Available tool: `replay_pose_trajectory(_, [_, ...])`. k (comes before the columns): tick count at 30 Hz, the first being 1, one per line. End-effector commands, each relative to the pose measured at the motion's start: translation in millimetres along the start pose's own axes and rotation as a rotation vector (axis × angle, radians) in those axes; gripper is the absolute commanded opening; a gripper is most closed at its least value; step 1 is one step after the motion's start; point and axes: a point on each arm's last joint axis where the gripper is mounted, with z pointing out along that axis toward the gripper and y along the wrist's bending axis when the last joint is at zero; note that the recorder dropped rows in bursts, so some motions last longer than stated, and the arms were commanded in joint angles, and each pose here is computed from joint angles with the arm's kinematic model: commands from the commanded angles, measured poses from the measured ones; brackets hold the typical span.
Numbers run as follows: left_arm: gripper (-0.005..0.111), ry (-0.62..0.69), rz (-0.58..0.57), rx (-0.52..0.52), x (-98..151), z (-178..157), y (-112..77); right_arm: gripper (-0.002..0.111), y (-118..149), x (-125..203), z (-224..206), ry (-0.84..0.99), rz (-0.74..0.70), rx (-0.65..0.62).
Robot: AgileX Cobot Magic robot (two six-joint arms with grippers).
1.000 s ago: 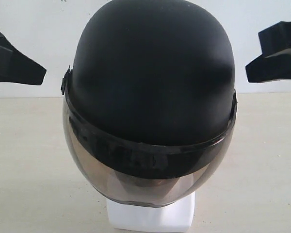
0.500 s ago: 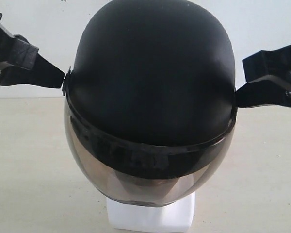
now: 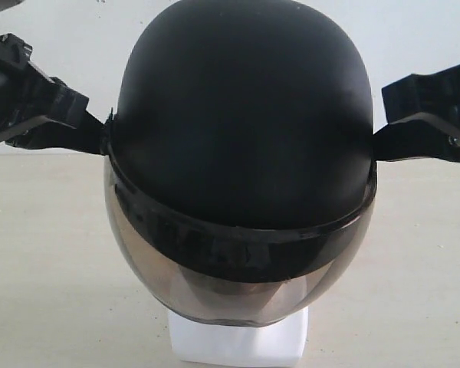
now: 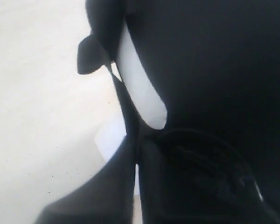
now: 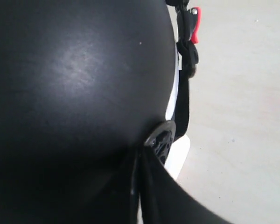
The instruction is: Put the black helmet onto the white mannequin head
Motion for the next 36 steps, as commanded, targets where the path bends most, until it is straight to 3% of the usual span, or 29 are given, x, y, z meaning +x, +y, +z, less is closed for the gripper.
replay_pose_trajectory(1, [0.004,0.002,-0.011,0.033,-1,2,-4.1,0.0,0,1,1,-0.006,0.004,-0.007])
replay_pose_trajectory(11, [0.004,0.009,0.006,0.022,0,2,-3.1,0.0,5,0,-2,-0.026,-0.008,-0.05])
replay_pose_trajectory(16, [0.004,-0.004,0.025,-0.076,2,-12,4.8,0.0,5,1,-12,-0.052,-0.044,-0.017])
replay_pose_trajectory(20, [0.004,-0.1,0.011,-0.12,0,-37,7.7,0.0,0,3,-20,-0.059,-0.056,0.06])
replay_pose_trajectory(22, [0.004,-0.135,-0.007,-0.1,-1,-45,4.0,0.0,-3,4,-20,-0.051,-0.052,0.09])
replay_pose_trajectory(26, [0.004,-0.214,-0.024,0.055,-6,-51,-12.4,0.0,-5,3,-20,-0.054,-0.047,0.104])
replay_pose_trajectory(31, [0.004,-0.141,-0.049,0.131,-3,-40,-14.3,0.0,-5,3,-20,-0.054,-0.044,0.104])
replay_pose_trajectory(36, [0.004,-0.161,-0.056,0.227,-6,-40,-21.9,0.0,-5,3,-20,-0.056,-0.041,0.104])
